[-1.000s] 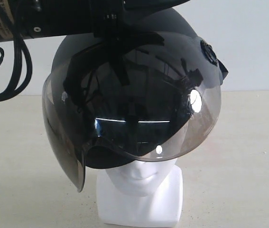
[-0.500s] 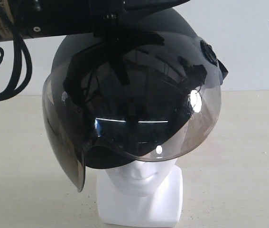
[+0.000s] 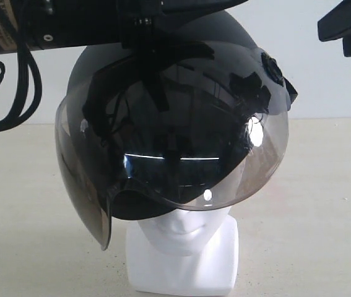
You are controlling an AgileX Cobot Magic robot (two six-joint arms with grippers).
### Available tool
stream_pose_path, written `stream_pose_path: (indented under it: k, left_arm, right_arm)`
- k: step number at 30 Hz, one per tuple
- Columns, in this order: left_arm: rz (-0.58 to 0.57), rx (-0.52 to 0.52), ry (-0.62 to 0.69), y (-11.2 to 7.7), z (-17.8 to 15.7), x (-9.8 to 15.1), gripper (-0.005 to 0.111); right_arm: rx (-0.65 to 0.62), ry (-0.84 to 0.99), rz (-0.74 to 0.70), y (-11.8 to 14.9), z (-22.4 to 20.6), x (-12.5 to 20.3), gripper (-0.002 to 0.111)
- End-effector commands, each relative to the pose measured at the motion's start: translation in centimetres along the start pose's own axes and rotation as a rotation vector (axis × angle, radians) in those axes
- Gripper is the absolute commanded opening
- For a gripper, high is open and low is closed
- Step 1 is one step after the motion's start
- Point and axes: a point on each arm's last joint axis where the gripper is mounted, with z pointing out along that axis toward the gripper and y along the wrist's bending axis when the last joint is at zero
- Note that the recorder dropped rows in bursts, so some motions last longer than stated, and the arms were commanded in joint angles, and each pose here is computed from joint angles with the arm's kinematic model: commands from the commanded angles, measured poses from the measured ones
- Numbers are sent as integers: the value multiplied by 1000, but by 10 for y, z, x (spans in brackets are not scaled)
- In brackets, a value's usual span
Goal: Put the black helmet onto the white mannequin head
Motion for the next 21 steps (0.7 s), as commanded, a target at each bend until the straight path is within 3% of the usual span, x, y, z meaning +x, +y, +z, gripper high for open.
stream_pose_path:
  k: [1,9,21]
  left_arm:
    - [-81,-93,149,20,7,37,4]
    - [-81,-93,149,20,7,37,4]
    - [-80,-112,151,21,7,37,4]
  right_arm:
    - [-43,57,20,-3,11,0,45]
    - [-46,103,42,-15,46,-6,45]
    - [-66,211,69,-25,62,0,45]
